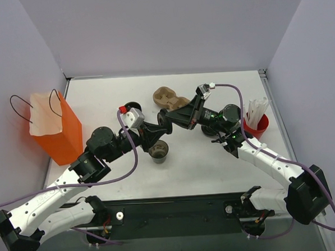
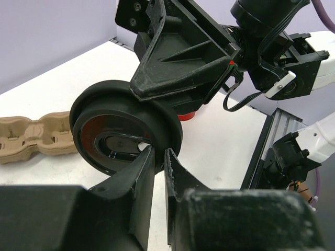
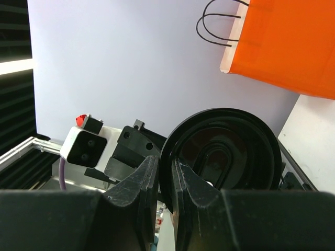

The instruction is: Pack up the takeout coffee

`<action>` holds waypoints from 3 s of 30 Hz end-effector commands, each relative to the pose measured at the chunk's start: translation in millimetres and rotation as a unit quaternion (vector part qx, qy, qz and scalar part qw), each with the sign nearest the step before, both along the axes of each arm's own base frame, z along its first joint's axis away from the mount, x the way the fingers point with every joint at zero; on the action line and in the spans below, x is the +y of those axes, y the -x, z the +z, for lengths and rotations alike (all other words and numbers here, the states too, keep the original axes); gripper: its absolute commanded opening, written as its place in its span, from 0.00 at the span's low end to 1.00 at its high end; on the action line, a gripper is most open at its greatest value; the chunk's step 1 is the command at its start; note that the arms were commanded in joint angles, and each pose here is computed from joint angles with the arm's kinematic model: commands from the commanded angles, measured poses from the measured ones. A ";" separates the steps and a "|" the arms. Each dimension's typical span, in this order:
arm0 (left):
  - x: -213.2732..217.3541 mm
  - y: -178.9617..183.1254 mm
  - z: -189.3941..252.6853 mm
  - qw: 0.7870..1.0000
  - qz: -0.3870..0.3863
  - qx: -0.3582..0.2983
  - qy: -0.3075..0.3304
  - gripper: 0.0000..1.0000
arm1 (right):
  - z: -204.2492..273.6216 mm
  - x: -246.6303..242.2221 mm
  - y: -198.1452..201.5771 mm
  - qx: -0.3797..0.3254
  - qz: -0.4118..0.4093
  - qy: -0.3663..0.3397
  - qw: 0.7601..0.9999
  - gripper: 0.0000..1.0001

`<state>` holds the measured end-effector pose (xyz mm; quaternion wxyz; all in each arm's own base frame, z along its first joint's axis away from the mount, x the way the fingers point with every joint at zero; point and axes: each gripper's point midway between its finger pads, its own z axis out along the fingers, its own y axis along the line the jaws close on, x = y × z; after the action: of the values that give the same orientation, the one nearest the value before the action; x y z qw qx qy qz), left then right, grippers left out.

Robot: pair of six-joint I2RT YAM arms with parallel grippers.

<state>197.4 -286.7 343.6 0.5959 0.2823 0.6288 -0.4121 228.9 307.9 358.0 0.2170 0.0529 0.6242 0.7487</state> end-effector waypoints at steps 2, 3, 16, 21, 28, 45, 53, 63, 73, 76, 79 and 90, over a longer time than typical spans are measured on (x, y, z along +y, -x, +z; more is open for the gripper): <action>-5.9 7.1 22.3 0.999 -0.024 -0.020 0.037 0.17 | 29.5 -8.9 13.6 -0.054 0.001 -0.039 0.998 0.08; -5.8 7.3 21.6 0.999 -0.024 -0.019 0.037 0.13 | 28.9 -8.9 13.6 -0.053 0.001 -0.039 0.998 0.09; 3.6 10.2 15.0 1.000 -0.011 0.006 0.025 0.00 | 8.0 -19.0 7.4 -0.041 -0.022 -0.005 0.999 0.58; 22.8 4.2 -7.4 0.996 0.040 0.063 -0.039 0.00 | -14.3 -39.1 -2.1 -0.041 -0.073 0.083 0.993 0.87; 60.7 -5.8 -74.7 0.947 0.143 0.198 -0.207 0.00 | -65.4 -90.8 -3.4 -0.070 -0.174 0.324 0.927 0.95; 13.9 -24.2 -137.5 0.874 0.141 0.316 -0.341 0.00 | -69.1 -129.7 10.2 -0.112 -0.212 0.410 0.880 0.95; 6.2 -31.1 -157.0 0.860 0.149 0.324 -0.365 0.00 | -68.4 -134.1 10.7 -0.119 -0.218 0.417 0.874 0.95; 6.0 -35.7 -173.2 0.846 0.159 0.330 -0.387 0.00 | -66.2 -137.6 10.7 -0.127 -0.224 0.424 0.868 0.95; 2.1 -37.5 -186.0 0.839 0.154 0.339 -0.395 0.00 | -68.6 -137.4 8.6 -0.124 -0.221 0.431 0.866 0.95; -0.9 -37.6 -187.3 0.841 0.150 0.339 -0.394 0.02 | -69.1 -137.6 8.1 -0.125 -0.221 0.433 0.865 0.95; -4.9 -35.9 -190.5 0.842 0.138 0.343 -0.393 0.05 | -68.6 -136.6 7.7 -0.126 -0.219 0.433 0.865 0.95; -12.9 -33.7 -186.3 0.850 0.123 0.347 -0.378 0.33 | -63.6 -139.2 12.1 -0.130 -0.225 0.426 0.867 0.95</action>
<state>225.2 -282.9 139.0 0.2098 0.2494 0.9401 -0.0999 217.5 170.6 271.4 0.4344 -0.0016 0.8366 0.3338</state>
